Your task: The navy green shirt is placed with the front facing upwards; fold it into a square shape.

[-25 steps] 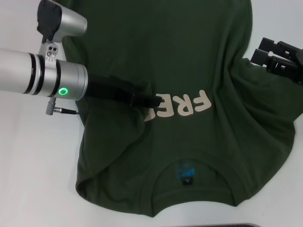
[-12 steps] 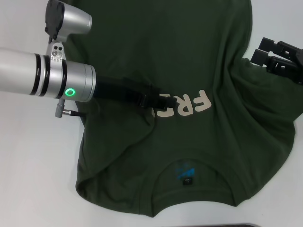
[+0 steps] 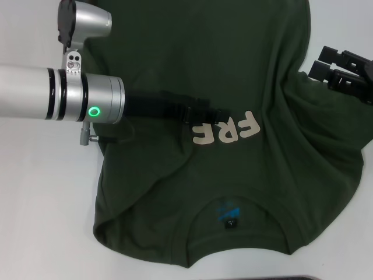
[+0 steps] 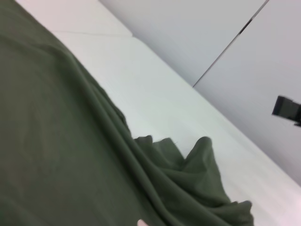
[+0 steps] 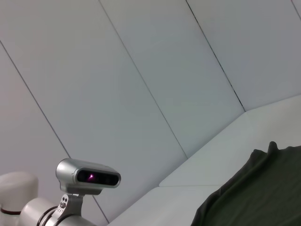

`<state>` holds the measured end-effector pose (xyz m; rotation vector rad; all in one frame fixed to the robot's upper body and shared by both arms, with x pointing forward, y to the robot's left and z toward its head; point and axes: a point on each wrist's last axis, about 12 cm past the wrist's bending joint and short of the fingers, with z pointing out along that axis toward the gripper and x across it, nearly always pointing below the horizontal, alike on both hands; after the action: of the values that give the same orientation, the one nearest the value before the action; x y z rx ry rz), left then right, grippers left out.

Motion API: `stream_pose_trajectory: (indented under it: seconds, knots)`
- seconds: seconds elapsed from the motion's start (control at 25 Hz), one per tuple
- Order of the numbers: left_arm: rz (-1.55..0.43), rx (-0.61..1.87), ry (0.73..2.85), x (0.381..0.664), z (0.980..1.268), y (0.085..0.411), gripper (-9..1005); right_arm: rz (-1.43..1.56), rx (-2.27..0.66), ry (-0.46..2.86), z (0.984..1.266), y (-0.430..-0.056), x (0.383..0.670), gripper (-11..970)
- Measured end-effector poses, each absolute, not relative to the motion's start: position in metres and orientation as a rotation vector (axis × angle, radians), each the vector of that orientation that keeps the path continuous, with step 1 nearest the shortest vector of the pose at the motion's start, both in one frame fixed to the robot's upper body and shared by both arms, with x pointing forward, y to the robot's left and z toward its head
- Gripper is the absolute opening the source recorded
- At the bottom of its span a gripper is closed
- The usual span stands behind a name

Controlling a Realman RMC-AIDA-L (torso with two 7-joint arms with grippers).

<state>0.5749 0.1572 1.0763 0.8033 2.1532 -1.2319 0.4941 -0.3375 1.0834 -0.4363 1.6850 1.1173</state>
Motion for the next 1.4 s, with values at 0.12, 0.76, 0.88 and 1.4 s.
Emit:
stream_pose_trajectory:
  seconds: [0.12,0.76,0.88,1.4]
  knots:
    - [-1.24,0.794,2.152,0.574,1.075,0.158,788,1.118,-0.436,1.685,1.083,-0.337,0.494,911]
    - [-1.245,0.694,2.07,0.568,1.077,0.182,805,1.118,-0.432,1.686,1.082,-0.337,0.494,912]
    - [-1.26,0.694,2.053,0.567,1.079,0.183,809,1.118,-0.432,1.686,1.082,-0.337,0.494,912]
    - [-1.219,0.648,2.029,0.558,1.08,0.213,822,1.103,-0.388,1.716,1.082,-0.347,0.49,912]
